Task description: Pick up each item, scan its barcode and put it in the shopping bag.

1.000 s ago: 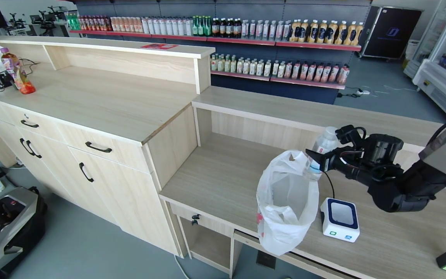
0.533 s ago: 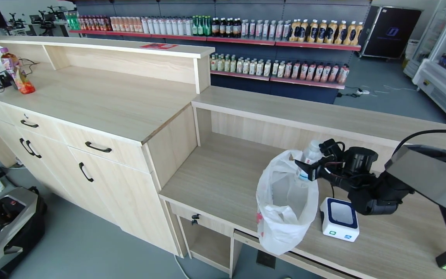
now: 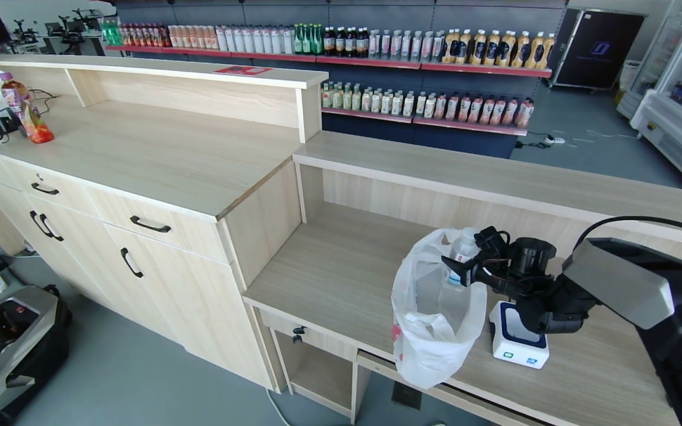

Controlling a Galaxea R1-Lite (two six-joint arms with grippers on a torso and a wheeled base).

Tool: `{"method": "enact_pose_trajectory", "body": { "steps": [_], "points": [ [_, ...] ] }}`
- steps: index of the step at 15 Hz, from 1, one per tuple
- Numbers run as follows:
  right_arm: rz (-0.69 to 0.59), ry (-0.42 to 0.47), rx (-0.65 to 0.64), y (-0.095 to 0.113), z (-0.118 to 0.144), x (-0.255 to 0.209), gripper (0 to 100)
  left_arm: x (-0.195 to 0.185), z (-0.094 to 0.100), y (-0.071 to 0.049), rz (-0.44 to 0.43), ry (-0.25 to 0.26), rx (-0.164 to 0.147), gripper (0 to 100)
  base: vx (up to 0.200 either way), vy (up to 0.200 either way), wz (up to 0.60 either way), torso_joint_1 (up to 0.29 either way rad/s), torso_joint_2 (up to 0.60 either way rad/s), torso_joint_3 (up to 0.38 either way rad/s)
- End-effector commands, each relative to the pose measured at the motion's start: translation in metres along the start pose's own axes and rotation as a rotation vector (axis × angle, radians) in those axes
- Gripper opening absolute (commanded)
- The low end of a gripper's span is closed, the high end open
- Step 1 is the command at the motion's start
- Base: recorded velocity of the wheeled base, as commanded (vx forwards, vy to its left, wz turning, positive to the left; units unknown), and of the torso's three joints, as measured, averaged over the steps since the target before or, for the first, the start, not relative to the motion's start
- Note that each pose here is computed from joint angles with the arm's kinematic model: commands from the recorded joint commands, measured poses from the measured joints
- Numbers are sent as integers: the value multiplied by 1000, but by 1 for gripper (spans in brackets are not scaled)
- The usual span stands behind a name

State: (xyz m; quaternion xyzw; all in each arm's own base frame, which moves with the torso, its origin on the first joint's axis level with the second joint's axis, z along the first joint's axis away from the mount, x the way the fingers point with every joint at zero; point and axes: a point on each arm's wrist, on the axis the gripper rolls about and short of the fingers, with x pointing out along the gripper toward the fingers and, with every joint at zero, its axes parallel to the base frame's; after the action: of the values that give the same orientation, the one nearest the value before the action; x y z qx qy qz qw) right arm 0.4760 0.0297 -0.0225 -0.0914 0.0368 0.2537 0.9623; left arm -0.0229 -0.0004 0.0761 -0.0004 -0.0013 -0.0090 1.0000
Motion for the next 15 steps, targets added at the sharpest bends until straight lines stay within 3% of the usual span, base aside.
{"method": "enact_pose_trajectory", "body": {
  "steps": [1,6,7,11,13,15],
  "points": [
    [6,18,7,2,-13,3,0,0,0,0,0,-1,-1,100,0,0,0,0,0,0],
    [-2,38,-5,-1,-26,2,0,0,0,0,0,-1,-1,100,0,0,0,0,0,0],
    [0,42,-12,-1,-27,1,100,0,0,0,0,-1,-1,100,0,0,0,0,0,0],
    [-8,23,-22,-4,-17,1,100,0,0,0,0,-1,1,100,0,0,0,0,0,0],
    [-35,-43,-54,-12,45,-11,100,0,0,0,0,-1,-1,100,0,0,0,0,0,0],
    [-88,-54,-66,-15,103,-53,100,0,0,0,0,-1,-1,100,0,0,0,0,0,0]
  ]
}}
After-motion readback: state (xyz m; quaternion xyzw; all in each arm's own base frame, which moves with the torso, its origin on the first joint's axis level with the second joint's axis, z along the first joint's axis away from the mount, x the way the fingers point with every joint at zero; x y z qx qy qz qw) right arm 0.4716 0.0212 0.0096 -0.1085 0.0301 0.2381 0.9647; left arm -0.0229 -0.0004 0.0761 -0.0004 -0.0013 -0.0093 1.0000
